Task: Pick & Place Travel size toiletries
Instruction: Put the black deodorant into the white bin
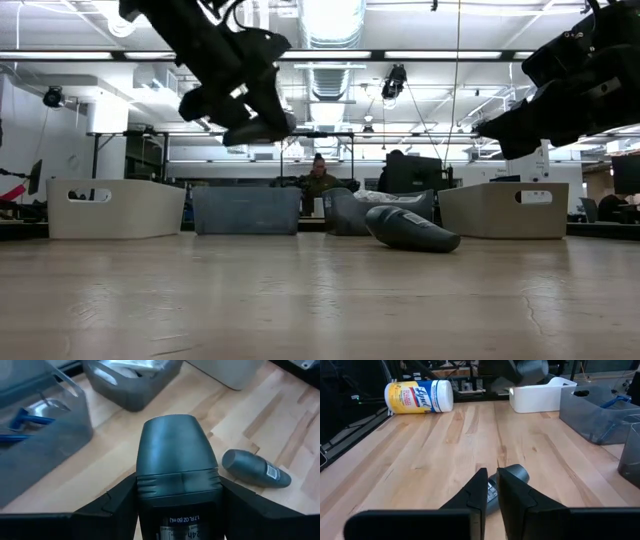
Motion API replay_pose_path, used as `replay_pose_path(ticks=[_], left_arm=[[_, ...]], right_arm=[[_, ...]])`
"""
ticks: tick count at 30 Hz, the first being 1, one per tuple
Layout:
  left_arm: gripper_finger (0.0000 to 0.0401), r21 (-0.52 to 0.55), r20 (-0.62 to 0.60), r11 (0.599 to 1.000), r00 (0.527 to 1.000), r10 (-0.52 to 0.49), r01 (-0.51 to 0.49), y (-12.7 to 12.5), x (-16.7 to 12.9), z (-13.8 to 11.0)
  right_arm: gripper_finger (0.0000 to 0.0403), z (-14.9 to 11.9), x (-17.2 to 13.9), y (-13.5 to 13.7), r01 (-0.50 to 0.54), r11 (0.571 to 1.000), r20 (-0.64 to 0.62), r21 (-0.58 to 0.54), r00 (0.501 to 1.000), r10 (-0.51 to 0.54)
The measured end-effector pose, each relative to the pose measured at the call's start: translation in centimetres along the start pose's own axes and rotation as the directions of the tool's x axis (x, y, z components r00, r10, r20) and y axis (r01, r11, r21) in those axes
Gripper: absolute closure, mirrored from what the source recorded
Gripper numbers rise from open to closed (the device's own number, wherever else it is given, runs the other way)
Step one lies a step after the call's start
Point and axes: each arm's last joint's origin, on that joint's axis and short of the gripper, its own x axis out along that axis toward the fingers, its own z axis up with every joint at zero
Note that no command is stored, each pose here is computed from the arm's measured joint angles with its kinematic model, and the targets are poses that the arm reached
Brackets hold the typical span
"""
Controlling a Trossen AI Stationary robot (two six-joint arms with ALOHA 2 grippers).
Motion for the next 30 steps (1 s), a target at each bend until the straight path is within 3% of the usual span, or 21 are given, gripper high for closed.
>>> replay_pose_path(ticks=[6, 20, 30], left_arm=[[0.0178, 0.006, 0.015, 0.999, 0.999, 0.034, -0.034, 0.7, -1.1, 0.4], [0.0178, 0.028, -0.03, 0.987, 0.987, 0.16, -0.16, 2.3, -1.7, 0.1], [0.0178, -0.024, -0.025, 0.962, 0.962, 0.272, -0.272, 5.2, -3.6, 1.4]], right_arm=[[0.0363, 0.0, 0.0, 0.0, 0.0, 1.0, 0.0, 0.001, 1.0, 0.0], [0.0319, 0.0, 0.0, 0.0, 0.0, 1.0, 0.001, -0.003, 1.0, 0.0], [0.0288, 0.0, 0.0, 0.0, 0.0, 1.0, 0.0, 0.0, 1.0, 0.0]])
